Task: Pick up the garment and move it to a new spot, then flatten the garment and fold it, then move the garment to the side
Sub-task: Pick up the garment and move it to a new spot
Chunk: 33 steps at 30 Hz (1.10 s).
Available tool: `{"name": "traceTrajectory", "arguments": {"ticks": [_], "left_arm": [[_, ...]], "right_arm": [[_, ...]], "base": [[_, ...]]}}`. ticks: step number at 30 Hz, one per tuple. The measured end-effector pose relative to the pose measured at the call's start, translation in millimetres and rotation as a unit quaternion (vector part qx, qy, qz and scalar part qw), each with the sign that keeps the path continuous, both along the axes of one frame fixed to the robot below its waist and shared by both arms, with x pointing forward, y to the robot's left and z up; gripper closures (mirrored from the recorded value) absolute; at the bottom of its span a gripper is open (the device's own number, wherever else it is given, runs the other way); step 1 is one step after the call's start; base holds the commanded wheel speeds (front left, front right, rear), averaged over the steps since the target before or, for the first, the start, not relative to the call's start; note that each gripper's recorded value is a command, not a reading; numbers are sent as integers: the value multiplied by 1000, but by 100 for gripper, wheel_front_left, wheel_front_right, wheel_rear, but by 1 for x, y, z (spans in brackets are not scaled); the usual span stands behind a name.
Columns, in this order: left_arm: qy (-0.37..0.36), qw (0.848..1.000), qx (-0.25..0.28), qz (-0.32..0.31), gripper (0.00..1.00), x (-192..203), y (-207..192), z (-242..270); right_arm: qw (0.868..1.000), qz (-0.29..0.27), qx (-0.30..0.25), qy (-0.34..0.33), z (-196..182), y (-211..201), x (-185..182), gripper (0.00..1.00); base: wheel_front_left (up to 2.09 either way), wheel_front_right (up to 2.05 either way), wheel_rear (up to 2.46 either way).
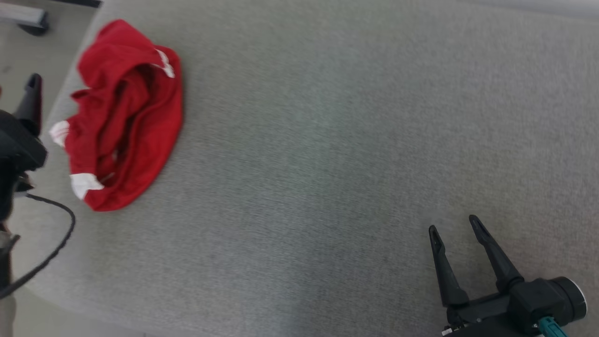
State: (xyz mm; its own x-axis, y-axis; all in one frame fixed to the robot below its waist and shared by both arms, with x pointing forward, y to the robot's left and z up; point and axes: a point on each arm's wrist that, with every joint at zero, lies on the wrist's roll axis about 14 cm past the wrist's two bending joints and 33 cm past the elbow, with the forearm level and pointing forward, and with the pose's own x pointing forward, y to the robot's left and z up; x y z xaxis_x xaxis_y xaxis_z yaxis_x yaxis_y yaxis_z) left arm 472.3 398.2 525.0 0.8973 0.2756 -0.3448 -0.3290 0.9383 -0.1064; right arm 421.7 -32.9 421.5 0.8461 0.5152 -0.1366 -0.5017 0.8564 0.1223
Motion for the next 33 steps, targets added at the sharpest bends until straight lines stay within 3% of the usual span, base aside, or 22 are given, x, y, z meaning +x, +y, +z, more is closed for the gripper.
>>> {"name": "traceTrajectory", "arguments": {"ticks": [9,18,19,20,21,27,33], "left_arm": [[135,988,-70,-18,0,27,-21,-74],[301,940,-155,-34,0,16,-66,-144],[310,937,-156,-33,15,15,-67,-145],[314,936,-153,-33,71,15,-67,-144],[316,936,-148,-33,100,14,-68,-144],[313,939,-136,-52,100,7,-73,-128],[232,968,-68,-66,100,22,-63,-74]], "right_arm": [[999,-42,-11,32,-31,-29,6,0],[997,-66,-5,41,-44,-39,9,0],[997,-67,-5,41,-44,-40,10,0],[997,-69,-4,41,-44,-40,10,0],[997,-70,-4,40,-44,-41,10,0],[997,-76,-4,33,-39,-43,9,0],[997,-79,7,21,-27,-40,6,0]], "base": [[0,0,0],[0,0,0],[0,0,0],[0,0,0],[0,0,0],[0,0,0],[0,0,0]]}}
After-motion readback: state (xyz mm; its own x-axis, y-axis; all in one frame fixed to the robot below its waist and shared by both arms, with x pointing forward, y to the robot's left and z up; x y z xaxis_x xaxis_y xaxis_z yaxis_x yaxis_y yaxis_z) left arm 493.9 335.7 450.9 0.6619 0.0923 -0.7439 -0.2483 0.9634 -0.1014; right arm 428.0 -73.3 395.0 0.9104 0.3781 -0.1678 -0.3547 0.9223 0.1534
